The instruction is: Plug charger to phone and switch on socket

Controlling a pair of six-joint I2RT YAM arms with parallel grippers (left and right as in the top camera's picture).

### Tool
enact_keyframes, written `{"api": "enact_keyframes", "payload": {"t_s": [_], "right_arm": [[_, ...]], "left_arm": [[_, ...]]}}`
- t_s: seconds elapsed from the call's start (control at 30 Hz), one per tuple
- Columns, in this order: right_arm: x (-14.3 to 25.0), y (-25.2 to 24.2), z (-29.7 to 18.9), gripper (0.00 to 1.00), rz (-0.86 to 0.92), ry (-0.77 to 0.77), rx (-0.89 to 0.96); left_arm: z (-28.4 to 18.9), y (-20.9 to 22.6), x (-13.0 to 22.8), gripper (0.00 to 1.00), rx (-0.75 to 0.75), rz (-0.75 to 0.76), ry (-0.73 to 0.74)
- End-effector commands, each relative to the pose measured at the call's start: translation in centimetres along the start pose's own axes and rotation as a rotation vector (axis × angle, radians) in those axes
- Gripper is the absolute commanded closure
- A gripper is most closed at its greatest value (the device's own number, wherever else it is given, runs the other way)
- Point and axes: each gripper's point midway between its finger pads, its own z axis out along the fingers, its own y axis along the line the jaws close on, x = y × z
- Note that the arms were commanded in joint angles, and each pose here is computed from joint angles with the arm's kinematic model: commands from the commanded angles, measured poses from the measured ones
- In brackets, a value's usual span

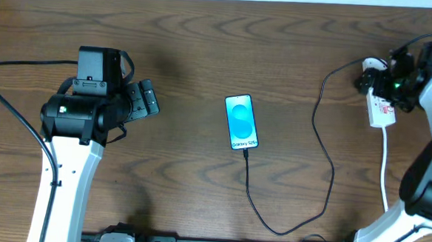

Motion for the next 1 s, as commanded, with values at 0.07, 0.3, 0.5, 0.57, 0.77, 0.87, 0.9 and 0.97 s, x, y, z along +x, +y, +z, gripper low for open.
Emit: {"api": "enact_keyframes", "payload": {"t_s": [0.07,0.3,0.5,0.57,0.77,0.87,0.9,0.97], "right_arm": [[-3.3,0.0,-8.8,0.01,-0.019,-0.189,0.129],[-2.1,-0.6,-15.8,0.01,0.108,-0.265,0.298],[-2.4,0.5,-18.7,0.01,0.093,-0.339,0.295],[-2.4,0.5,-18.7,0.01,0.093,-0.339,0.296],[-2.4,0.4,-18.6,0.01,0.094,-0.334,0.296],[-2.4,0.4,-18.6,0.01,0.094,-0.334,0.296],[-2.4,0.4,-18.6,0.01,0.094,-0.334,0.296],[-2.4,0.4,-18.6,0.01,0.094,-0.334,0.296]], "left_arm": [[0.0,0.3,0.0,0.05,-0.014,0.009,-0.001],[0.0,0.3,0.0,0.05,-0.014,0.009,-0.001],[0.0,0.3,0.0,0.05,-0.014,0.009,-0.001],[0.0,0.3,0.0,0.05,-0.014,0.009,-0.001],[0.0,0.3,0.0,0.05,-0.014,0.009,-0.001],[0.0,0.3,0.0,0.05,-0.014,0.009,-0.001],[0.0,0.3,0.0,0.05,-0.014,0.009,-0.001],[0.0,0.3,0.0,0.05,-0.014,0.009,-0.001]]}}
